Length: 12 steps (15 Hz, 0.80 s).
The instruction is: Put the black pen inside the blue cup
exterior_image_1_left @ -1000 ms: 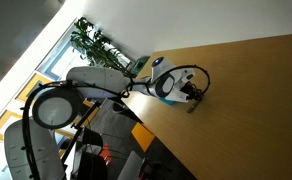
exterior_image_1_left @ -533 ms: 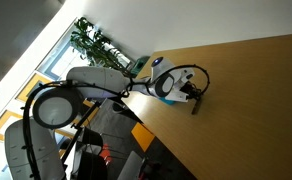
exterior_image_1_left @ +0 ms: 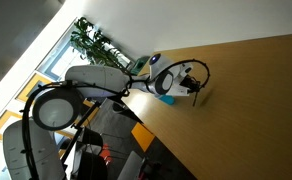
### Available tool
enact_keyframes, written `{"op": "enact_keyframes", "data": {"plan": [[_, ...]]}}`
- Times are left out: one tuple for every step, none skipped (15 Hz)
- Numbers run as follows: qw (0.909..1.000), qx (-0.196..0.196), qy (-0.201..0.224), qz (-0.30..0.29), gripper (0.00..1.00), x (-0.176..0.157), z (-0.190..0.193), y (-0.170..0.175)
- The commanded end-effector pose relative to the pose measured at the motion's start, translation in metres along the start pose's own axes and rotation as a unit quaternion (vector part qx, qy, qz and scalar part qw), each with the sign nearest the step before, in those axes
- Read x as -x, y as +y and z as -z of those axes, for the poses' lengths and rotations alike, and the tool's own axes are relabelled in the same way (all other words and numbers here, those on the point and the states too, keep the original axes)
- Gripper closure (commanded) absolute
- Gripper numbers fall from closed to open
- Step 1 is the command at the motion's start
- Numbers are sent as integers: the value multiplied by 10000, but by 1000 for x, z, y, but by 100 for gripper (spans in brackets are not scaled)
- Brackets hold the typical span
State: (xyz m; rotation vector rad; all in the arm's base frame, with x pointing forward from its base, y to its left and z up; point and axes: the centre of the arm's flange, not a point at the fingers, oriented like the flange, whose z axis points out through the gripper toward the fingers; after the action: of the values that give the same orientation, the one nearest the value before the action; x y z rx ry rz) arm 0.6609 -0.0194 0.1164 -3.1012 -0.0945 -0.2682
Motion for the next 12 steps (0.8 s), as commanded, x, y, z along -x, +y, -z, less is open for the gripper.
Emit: {"op": "enact_keyframes", "data": {"plan": [[9977, -362, 253, 521, 97, -15, 25, 14], [9966, -435, 298, 629, 97, -19, 30, 15], [9954, -525, 344, 724, 97, -22, 36, 19], [9942, -579, 423, 796, 97, -25, 40, 22], [9931, -645, 473, 860, 97, -28, 44, 25], [9921, -693, 518, 910, 97, -30, 48, 27], [9915, -730, 559, 921, 97, -31, 52, 29], [9908, -747, 599, 953, 97, -32, 55, 29], [9901, -768, 620, 997, 97, -32, 58, 27], [9897, -775, 648, 1018, 97, -31, 61, 24], [9894, -777, 647, 1043, 97, -30, 63, 21], [9899, -794, 623, 998, 97, -28, 67, 17]]}}
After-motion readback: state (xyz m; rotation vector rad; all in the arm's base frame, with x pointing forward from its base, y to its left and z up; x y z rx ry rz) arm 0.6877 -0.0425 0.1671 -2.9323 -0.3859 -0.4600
